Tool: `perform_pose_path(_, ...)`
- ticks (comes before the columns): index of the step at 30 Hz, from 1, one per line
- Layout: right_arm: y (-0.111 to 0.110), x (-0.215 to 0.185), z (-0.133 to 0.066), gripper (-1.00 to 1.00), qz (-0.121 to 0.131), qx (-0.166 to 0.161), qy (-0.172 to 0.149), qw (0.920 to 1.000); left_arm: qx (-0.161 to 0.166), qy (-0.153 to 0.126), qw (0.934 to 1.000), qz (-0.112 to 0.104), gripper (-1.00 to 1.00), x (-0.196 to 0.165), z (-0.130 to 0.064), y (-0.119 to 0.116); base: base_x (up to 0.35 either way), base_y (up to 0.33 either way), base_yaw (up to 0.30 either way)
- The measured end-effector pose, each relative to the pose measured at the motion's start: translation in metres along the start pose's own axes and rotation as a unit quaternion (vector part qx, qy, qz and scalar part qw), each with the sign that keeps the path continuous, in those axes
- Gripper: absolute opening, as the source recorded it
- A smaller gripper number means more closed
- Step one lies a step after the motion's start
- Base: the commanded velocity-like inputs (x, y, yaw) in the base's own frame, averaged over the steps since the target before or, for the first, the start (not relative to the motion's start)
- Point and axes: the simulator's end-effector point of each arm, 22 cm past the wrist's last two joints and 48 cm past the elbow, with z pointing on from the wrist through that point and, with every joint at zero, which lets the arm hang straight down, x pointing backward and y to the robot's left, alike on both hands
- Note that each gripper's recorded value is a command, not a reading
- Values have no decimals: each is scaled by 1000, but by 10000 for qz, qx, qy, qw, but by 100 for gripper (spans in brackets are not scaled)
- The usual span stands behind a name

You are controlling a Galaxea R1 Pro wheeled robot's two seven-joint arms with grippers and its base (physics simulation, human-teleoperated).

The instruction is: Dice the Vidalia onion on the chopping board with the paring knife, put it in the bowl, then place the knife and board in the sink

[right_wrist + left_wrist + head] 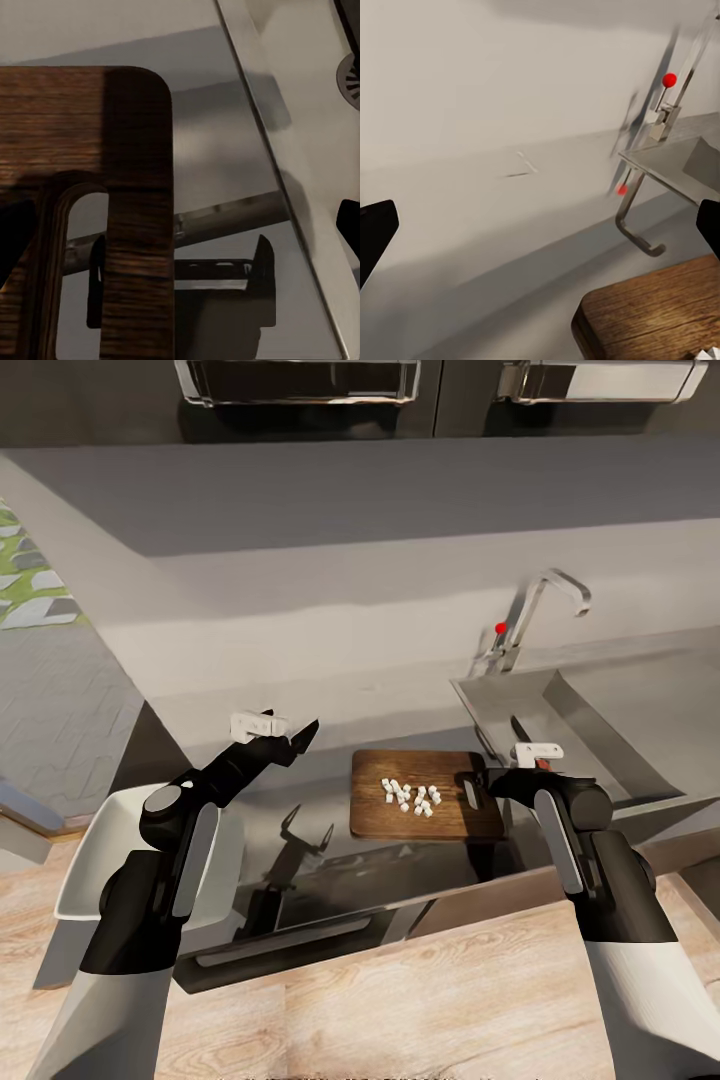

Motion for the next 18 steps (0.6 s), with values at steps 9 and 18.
perform_pose_path(9, 0, 5, 4, 100, 1, 4, 49, 10000, -7, 42, 10000, -22, 100, 6, 2, 2, 0, 0, 0)
perform_pose_path(18, 0, 6, 5, 100, 2, 3, 61, 10000, -7, 52, 10000, -26, 100, 8, 2, 2, 0, 0, 0)
